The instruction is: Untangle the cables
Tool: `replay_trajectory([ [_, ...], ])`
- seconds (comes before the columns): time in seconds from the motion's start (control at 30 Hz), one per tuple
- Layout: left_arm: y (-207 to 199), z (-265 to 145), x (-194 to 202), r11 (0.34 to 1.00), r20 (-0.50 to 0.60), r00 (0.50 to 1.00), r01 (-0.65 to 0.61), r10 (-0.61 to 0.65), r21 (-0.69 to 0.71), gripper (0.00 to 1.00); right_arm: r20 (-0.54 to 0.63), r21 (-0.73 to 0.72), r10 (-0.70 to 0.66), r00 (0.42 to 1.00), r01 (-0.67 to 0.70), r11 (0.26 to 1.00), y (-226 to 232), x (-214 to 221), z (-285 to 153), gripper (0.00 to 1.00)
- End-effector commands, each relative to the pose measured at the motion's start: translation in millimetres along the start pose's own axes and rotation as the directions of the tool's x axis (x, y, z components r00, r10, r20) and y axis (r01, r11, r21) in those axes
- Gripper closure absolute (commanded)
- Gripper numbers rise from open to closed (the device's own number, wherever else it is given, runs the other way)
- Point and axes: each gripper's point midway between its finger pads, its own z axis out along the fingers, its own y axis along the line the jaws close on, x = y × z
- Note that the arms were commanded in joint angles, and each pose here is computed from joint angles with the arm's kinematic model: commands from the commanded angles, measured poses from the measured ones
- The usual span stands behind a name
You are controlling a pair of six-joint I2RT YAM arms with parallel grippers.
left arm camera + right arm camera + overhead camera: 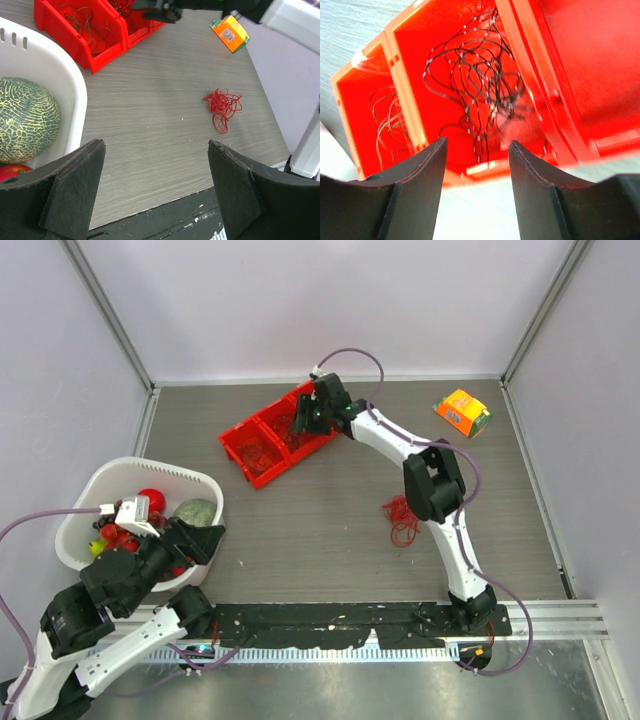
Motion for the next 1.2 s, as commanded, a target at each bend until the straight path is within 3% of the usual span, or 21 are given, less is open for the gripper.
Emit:
replay_trajectory([
  [0.0,-0.4,6.0,-0.1,1.000,-0.007,1.000,-0.021,0.021,-0.022,0.13,0.000,0.113,-0.078,0.997,0.077,0.991,13.0,-28.3,-97.3,0.41],
  [0.07,-1.2,7.3,1.9,0.999,-0.018,1.000,-0.025,0.024,-0.023,0.12,0.034,0.141,-0.093,0.995,0.088,0.986,10.9,-28.8,-140.2,0.36],
  [0.1,-1.7,8.0,2.8,0.999,-0.024,0.999,-0.027,0.026,-0.023,0.13,-0.011,0.179,-0.088,0.996,0.089,0.980,-8.3,-2.5,-139.8,0.36],
  [0.13,-2.4,8.5,3.2,0.999,-0.027,0.999,-0.027,0.027,-0.022,0.13,0.044,0.196,-0.099,0.994,0.089,0.977,-7.6,-13.8,-166.7,0.36],
  [0.17,-2.7,9.7,4.2,0.999,-0.033,0.999,-0.031,0.030,-0.024,0.12,0.003,0.269,-0.085,0.996,0.081,0.960,-36.6,13.0,-168.4,0.36],
  [0.2,-3.3,10.7,4.8,0.999,-0.037,0.999,-0.033,0.032,-0.026,0.12,0.051,0.279,-0.077,0.996,0.060,0.958,-38.2,9.5,-192.7,0.36],
  [0.23,-3.6,12.0,5.5,0.999,-0.042,0.998,-0.038,0.036,-0.029,0.12,0.043,0.365,-0.055,0.998,0.035,0.930,-71.0,29.4,-198.8,0.36],
  [0.4,-10.5,22.4,13.4,0.998,-0.082,0.995,-0.064,0.062,-0.021,0.12,0.216,0.495,0.130,0.968,-0.223,0.840,-146.5,69.4,-285.9,0.36],
  [0.43,-13.6,25.8,16.5,0.998,-0.092,0.994,-0.065,0.064,-0.012,0.12,0.212,0.551,0.173,0.962,-0.263,0.792,-171.9,92.1,-296.9,0.36],
  [0.53,-25.4,39.9,29.0,0.998,-0.126,0.991,-0.052,0.055,0.023,0.12,0.279,0.561,0.215,0.936,-0.340,0.755,-187.1,120.1,-334.3,0.36],
  [0.63,-36.2,53.0,44.1,0.998,-0.168,0.985,-0.029,0.038,0.055,0.12,0.286,0.485,0.203,0.937,-0.324,0.812,-174.4,127.7,-339.8,0.37],
  [0.8,-59.7,71.6,59.5,0.994,-0.239,0.970,-0.010,0.036,0.109,0.13,0.255,0.405,0.169,0.952,-0.264,0.875,-158.9,120.6,-329.6,0.49],
  [0.97,-68.5,73.9,67.2,0.993,-0.309,0.950,-0.016,0.051,0.117,0.12,0.207,0.381,0.220,0.953,-0.286,0.879,-160.5,129.9,-305.9,0.54],
  [1.17,-72.6,69.9,58.7,0.989,-0.260,0.966,0.048,-0.009,0.141,0.12,0.197,0.378,0.188,0.962,-0.251,0.891,-174.6,141.1,-282.8,0.58],
])
